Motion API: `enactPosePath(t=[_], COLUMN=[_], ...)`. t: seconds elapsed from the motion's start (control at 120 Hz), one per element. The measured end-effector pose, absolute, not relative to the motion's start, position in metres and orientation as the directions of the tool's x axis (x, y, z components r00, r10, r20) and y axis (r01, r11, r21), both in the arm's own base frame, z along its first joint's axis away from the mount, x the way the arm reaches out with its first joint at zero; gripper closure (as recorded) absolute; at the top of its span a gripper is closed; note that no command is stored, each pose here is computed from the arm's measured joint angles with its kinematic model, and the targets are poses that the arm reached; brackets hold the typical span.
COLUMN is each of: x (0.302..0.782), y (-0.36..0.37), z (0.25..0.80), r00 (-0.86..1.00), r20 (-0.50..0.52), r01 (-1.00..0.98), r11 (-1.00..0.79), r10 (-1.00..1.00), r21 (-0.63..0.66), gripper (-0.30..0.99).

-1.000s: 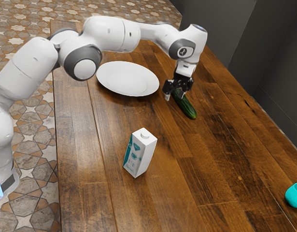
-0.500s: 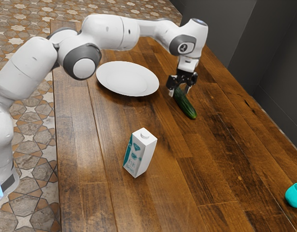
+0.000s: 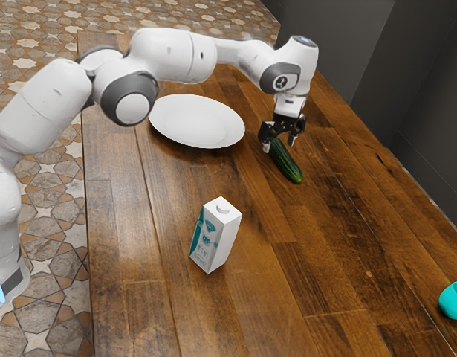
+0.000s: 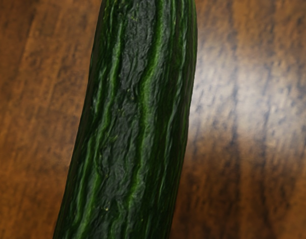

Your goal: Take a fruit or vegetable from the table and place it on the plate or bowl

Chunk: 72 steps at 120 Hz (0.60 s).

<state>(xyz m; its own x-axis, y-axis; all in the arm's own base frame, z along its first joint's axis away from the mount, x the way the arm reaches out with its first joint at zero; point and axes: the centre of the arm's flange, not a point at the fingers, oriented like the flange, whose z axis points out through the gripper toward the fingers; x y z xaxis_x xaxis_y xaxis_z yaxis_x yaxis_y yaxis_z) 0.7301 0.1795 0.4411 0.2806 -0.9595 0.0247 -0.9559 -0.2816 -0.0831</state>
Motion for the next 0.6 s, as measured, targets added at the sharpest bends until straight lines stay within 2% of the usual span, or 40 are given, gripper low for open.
enactPosePath(t=[0.45, 0.542, 0.6], x=[0.733, 0.734, 0.736], y=[0.183, 0.183, 0.183], z=[0.422, 0.418, 0.416], r00=[0.289, 0.289, 0.288], r20=[0.025, 0.025, 0.026], r01=[-0.955, -0.955, -0.954], r11=[-0.29, -0.29, -0.29], r10=[-0.957, -0.957, -0.957], r21=[-0.066, -0.069, -0.072], gripper=[0.01, 0.06, 0.13])
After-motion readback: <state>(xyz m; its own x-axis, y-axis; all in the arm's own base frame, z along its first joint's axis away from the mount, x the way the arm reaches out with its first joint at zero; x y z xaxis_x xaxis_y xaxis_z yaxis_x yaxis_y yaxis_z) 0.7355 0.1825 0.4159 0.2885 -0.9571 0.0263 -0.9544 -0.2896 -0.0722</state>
